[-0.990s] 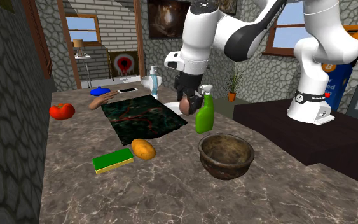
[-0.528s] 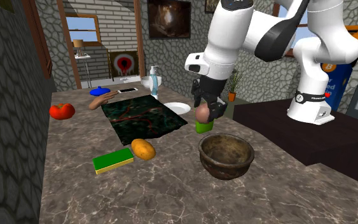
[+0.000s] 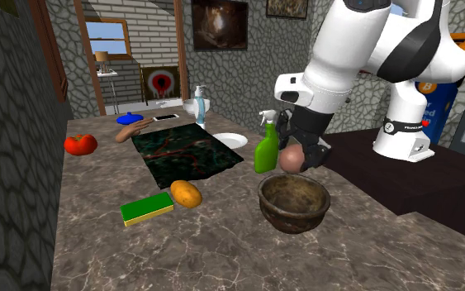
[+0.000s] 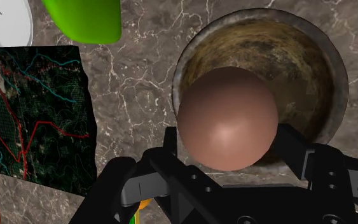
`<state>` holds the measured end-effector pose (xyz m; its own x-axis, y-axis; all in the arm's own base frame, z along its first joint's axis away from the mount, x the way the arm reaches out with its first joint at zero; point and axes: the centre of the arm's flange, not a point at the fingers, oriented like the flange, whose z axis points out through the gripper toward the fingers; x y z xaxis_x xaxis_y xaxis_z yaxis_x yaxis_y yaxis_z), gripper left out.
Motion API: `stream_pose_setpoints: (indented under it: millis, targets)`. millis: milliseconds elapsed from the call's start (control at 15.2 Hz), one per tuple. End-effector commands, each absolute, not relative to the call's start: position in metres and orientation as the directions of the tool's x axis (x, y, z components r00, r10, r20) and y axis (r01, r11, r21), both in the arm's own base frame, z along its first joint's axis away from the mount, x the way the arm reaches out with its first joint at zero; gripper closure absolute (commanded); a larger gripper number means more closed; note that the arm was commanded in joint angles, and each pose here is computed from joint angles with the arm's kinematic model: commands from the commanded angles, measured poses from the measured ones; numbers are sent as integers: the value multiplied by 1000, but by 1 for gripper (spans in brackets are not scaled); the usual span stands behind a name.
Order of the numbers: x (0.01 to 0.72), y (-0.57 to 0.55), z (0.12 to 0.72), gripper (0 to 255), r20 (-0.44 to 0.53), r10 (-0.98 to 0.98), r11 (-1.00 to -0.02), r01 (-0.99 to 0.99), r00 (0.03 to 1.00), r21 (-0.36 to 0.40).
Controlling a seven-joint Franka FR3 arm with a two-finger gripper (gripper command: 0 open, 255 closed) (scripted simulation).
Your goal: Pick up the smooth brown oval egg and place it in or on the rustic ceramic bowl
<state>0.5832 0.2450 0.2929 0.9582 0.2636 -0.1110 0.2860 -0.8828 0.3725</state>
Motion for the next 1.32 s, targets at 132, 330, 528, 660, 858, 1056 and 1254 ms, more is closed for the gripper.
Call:
stream_pose_setpoints:
  millis: [132,330,528,660,858,1056,1254]
  targets:
    - [581,247,272,255,-111,263,-883,285,959,373]
    - [581,247,256,255,-111,263,-883,285,959,373]
    - [581,247,240,255,-111,263,-883,285,959,373]
    - [581,247,225,255,-111,263,-883,285,959,373]
    - [581,247,225,255,-111,263,-883,285,959,373]
    - [581,247,225,255,-111,263,-883,285,959,373]
    - [581,247,225,0,-111,263,-883,285,959,373]
